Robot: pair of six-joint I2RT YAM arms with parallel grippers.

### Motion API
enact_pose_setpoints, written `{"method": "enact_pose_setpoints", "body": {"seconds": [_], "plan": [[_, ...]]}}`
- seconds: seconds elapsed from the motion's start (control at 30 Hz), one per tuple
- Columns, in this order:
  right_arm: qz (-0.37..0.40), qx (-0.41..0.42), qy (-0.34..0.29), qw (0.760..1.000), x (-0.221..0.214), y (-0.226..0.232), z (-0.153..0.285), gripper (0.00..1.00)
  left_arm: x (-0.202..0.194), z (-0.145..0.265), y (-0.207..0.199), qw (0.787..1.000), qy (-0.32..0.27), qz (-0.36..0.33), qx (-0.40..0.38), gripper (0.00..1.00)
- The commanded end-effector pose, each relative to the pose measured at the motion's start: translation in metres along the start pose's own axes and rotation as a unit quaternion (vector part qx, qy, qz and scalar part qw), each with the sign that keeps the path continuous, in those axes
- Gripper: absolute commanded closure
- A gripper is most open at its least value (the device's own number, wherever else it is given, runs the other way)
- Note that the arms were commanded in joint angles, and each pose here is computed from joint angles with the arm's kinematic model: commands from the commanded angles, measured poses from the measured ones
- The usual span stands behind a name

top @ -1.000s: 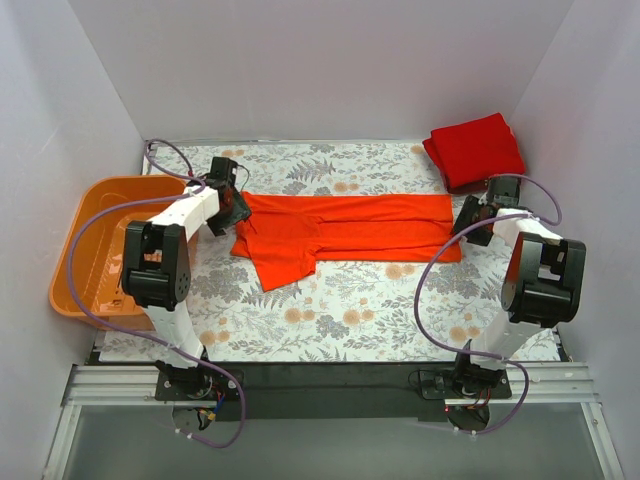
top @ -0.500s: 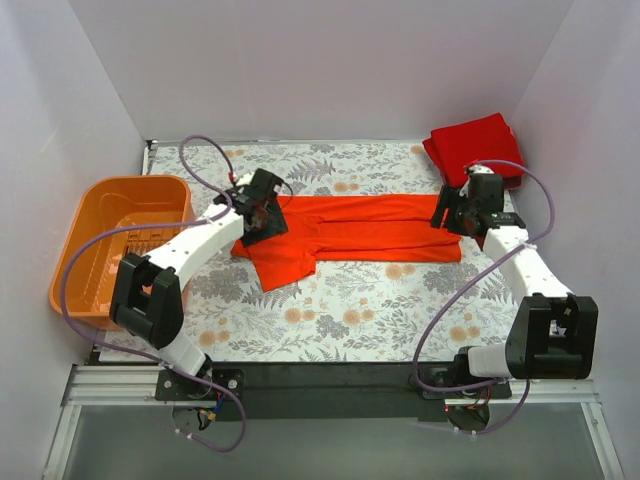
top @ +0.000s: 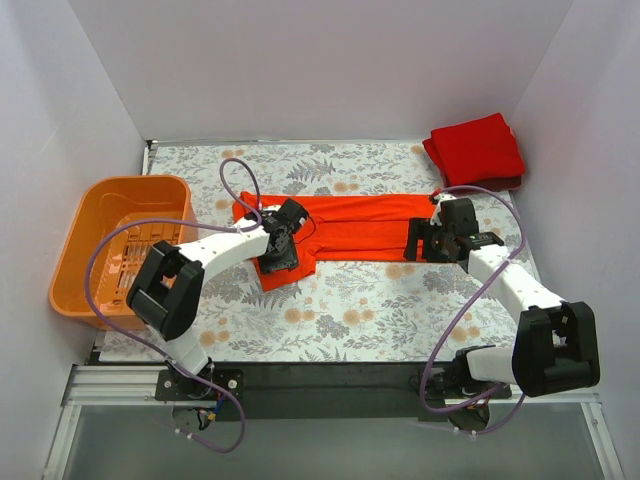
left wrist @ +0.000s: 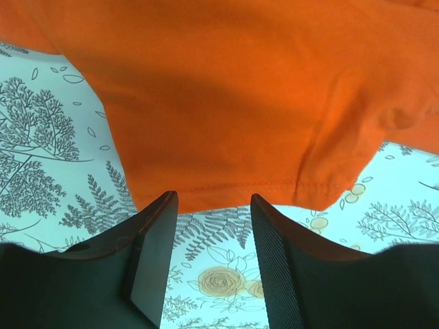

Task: Fold and stack the t-shirts
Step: Fold the tshirt

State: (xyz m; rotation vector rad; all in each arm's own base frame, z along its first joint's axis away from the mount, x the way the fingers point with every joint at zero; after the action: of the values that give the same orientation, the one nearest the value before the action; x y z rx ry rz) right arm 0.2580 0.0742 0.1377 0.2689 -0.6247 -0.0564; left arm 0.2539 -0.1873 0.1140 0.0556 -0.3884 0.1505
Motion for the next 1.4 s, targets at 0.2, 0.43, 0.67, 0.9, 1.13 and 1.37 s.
{"method": "enact_pose_setpoints", "body": {"seconds": [0.2, 0.43, 0.67, 0.9, 1.13, 1.37], "plan": [[0.018, 0.027, -0.007, 0.999, -0.006, 0.003, -0.002, 0.14, -0.017, -0.025, 0.003, 1.0, 0.018, 0.004, 0.016, 0.57], [0.017, 0.04, -0.005, 0.999, -0.006, 0.005, -0.005, 0.14, -0.026, -0.033, 0.007, 0.999, 0.028, 0.002, 0.026, 0.74], [0.018, 0.043, -0.007, 0.999, -0.006, 0.006, -0.004, 0.14, -0.001, -0.02, 0.0, 0.999, -0.014, -0.002, 0.029, 1.0], [0.021, 0.041, -0.014, 0.999, -0.004, 0.006, -0.002, 0.14, 0.077, -0.007, -0.022, 0.994, -0.101, -0.017, 0.04, 1.0], [0.022, 0.063, -0.005, 0.998, -0.005, 0.01, -0.003, 0.16, 0.152, -0.022, -0.034, 0.987, -0.155, -0.009, 0.037, 1.0], [0.035, 0.091, 0.005, 0.995, 0.001, 0.02, -0.007, 0.19, 0.191, -0.035, -0.043, 0.98, -0.194, -0.019, 0.027, 1.0]]}}
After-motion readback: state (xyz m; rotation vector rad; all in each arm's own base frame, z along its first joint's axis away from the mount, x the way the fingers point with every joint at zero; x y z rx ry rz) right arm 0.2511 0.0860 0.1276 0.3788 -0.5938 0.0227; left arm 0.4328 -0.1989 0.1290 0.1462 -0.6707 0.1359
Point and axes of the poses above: each gripper's point midway between its finger pads, its own z axis back along the fingers, its own y axis along the line the jaws close on, x = y × z, the point moved 7 cm from there along z, back along the fingers, and after that the axes turned 5 degrees about -z, right-handed, at the moved point
